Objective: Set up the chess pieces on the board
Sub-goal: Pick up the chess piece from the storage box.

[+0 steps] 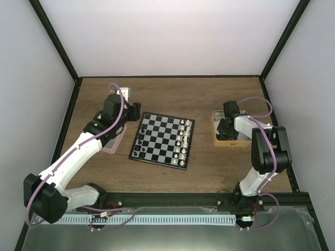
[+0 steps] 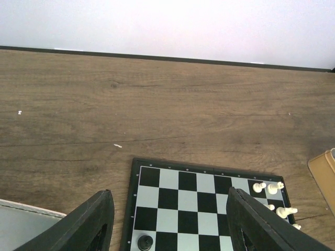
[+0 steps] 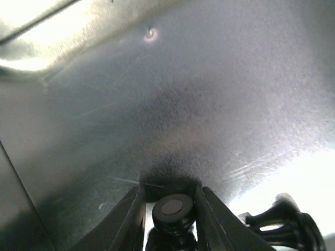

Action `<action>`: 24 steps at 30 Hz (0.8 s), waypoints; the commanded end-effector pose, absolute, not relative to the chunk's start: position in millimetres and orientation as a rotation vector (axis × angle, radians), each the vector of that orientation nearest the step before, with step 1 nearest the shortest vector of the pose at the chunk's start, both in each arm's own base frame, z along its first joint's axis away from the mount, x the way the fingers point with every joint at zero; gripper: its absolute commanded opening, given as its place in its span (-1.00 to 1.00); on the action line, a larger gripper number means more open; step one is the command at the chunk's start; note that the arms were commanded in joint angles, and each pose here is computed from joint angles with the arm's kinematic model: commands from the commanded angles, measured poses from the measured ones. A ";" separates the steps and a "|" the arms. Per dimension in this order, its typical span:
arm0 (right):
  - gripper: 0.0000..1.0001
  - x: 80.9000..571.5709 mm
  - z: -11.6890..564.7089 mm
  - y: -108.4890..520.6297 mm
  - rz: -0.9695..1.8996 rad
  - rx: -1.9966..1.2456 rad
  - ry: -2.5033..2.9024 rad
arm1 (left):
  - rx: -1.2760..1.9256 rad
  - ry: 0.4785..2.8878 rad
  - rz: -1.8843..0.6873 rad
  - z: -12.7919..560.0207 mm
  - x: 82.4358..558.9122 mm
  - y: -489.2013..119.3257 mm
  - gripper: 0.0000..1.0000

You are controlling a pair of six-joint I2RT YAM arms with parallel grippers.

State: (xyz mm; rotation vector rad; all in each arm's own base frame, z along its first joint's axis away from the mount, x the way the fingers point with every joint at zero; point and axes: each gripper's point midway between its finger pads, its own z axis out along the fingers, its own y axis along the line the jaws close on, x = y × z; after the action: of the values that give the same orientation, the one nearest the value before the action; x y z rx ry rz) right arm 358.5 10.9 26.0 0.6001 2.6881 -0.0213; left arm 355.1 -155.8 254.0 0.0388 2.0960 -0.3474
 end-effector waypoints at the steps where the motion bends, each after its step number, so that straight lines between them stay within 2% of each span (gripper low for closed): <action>1: -0.49 370.6 30.5 10.4 0.013 0.618 2.644 | 0.039 2.072 -0.338 258.8 355.5 -151.8 0.22; 10: -0.65 391.9 50.3 9.8 0.047 0.615 2.525 | 0.038 2.075 -0.337 257.2 356.8 -151.7 0.22; 16: -0.67 398.3 72.4 10.6 0.084 0.620 2.449 | 0.043 2.081 -0.343 255.0 357.3 -152.8 0.22; 24: -0.68 397.1 131.9 29.6 0.327 0.652 2.274 | 0.135 2.075 -0.511 253.9 352.8 -180.5 0.24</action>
State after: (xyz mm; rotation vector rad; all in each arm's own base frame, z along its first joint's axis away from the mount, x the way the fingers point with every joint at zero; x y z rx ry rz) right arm 391.1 21.1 93.1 0.6084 2.4041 0.1700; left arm 354.4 -162.8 254.3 0.0720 2.0922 -0.3977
